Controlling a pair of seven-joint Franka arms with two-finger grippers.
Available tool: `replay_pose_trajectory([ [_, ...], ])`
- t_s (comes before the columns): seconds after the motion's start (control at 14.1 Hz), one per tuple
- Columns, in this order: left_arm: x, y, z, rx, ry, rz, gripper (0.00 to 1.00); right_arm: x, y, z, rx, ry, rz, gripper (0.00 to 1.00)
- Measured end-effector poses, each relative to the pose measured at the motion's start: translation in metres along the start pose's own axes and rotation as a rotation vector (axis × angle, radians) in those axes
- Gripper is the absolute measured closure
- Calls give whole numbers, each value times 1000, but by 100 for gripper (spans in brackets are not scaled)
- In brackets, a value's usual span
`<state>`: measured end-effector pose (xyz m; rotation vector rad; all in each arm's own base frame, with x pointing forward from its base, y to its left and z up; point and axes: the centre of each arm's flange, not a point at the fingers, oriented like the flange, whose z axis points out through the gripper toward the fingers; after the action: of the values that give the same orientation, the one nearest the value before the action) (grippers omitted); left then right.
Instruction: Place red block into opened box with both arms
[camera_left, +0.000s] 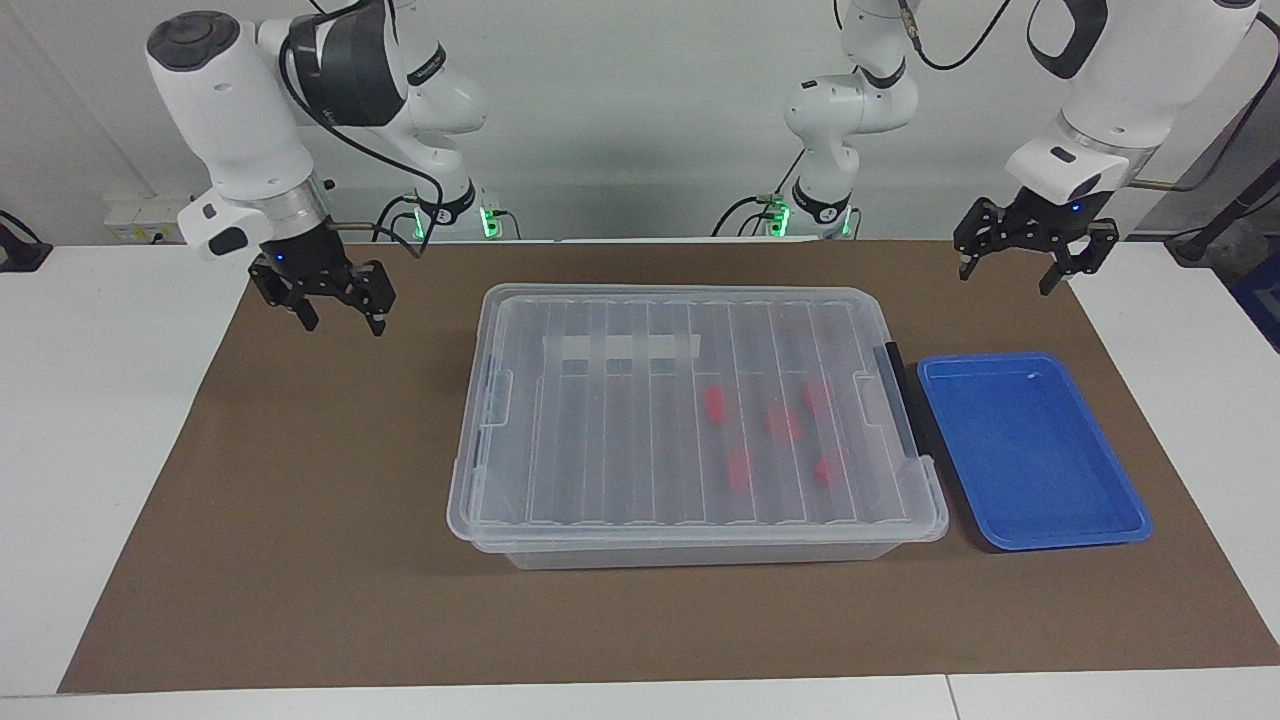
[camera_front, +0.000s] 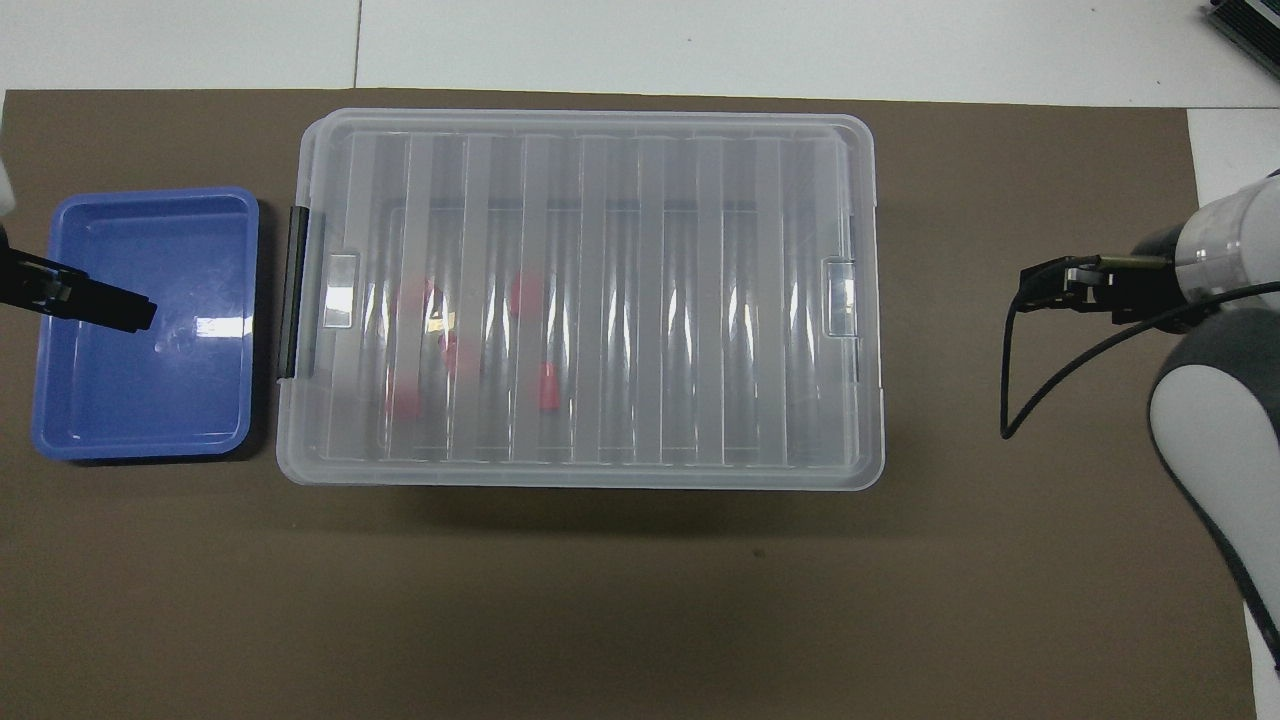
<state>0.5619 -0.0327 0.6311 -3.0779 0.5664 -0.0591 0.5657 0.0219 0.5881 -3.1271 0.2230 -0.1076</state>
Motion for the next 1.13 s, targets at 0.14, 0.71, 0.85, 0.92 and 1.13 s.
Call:
replay_pose_trajectory([
  [0.14,0,0,0,0,0,0,0,-3,3,-26,-6,-14,3,0],
  [0.71,0,0,0,0,0,0,0,-10,-2,-43,-19,-98,-8,0],
  [0.85,0,0,0,0,0,0,0,-11,-2,-41,-21,-104,-8,0],
  [0.92,0,0,0,0,0,0,0,-11,-2,-40,-21,-106,-8,0],
  [1.13,0,0,0,0,0,0,0,-12,-3,-37,-22,-112,-10,0],
])
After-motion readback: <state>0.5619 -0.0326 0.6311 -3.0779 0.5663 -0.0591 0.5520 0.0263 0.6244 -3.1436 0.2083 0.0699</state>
